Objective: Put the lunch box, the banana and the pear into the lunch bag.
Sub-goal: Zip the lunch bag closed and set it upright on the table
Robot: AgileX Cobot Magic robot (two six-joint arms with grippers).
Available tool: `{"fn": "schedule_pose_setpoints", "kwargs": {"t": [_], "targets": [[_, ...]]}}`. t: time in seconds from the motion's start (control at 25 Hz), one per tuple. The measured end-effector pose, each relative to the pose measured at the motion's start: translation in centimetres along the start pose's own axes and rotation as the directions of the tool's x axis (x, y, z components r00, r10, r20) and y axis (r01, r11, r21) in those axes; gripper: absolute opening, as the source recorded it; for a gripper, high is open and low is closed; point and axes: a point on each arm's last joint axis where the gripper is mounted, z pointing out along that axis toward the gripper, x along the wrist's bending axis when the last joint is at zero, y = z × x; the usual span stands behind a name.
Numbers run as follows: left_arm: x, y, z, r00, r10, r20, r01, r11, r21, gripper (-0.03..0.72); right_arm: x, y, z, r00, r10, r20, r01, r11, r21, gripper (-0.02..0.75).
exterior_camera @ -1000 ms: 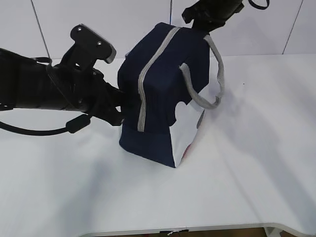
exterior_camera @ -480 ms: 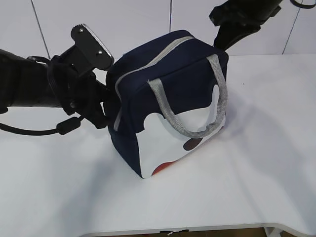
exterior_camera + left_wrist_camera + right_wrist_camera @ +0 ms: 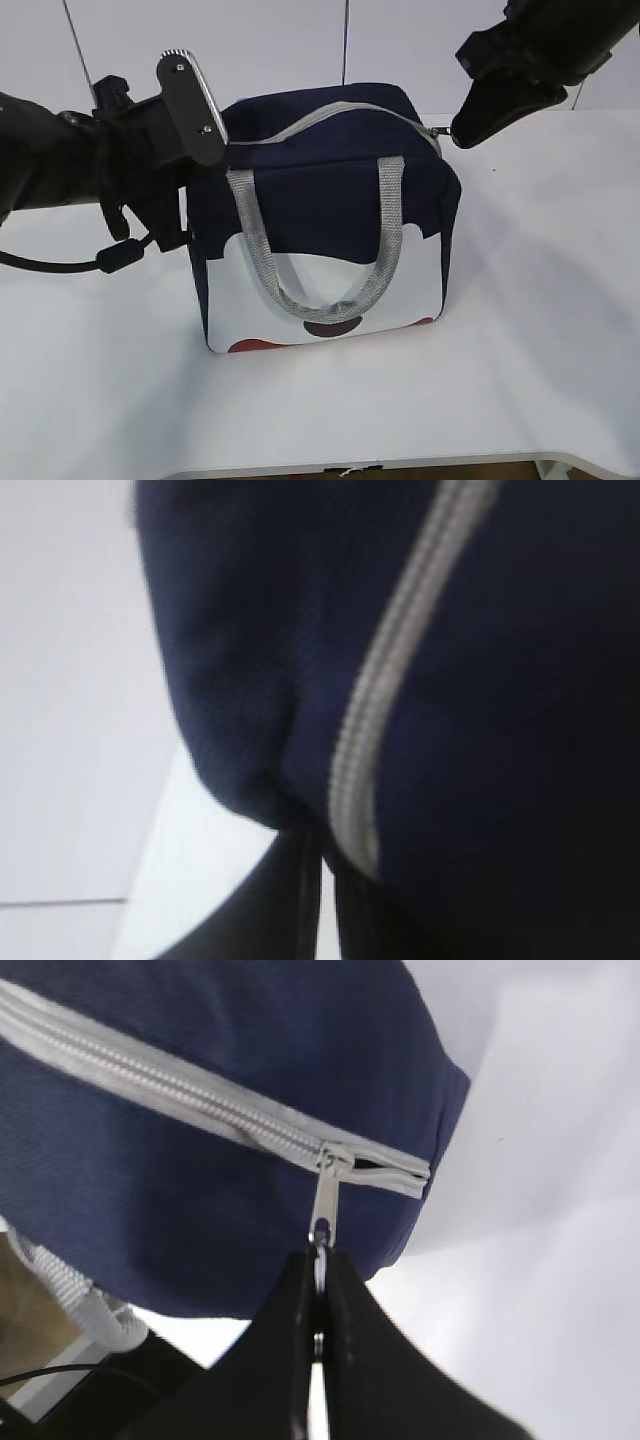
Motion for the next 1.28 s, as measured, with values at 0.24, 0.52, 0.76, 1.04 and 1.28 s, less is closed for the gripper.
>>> {"fn": "schedule_pose_setpoints", "kwargs": {"t": [0.24,0.52,0.76,1.04,1.28], "targets": [[0.9,0.3,0.0,0.975,0.201,-0.097,-0.203,0.979,-0.009,-0.015,0.8,-0.3,-0.9,0.995,0.097,-0.036,-0.098,0.995,-0.026,0.018],[1.6,0.4,-0.1,0.947,0.27,-0.172,-0.273,0.962,0.007,-0.015,0.8,-0.3,-0.8,0.95,0.309,-0.047,-0.31,0.951,-0.016,0.018],[1.6,0.4,-0.1,0.947,0.27,-0.174,-0.273,0.962,0.008,-0.015,0.8,-0.3,-0.8,0.882,0.469,-0.049,-0.47,0.883,-0.008,0.018],[1.5,0.2,-0.1,0.951,0.257,-0.169,-0.258,0.966,0.014,-0.015,0.8,-0.3,-0.8,0.821,0.569,-0.051,-0.57,0.822,-0.002,0.018],[1.4,0.1,-0.1,0.957,0.236,-0.166,-0.237,0.971,0.018,-0.015,0.9,-0.3,-0.8,0.715,0.697,-0.055,-0.697,0.717,0.008,0.018]]}}
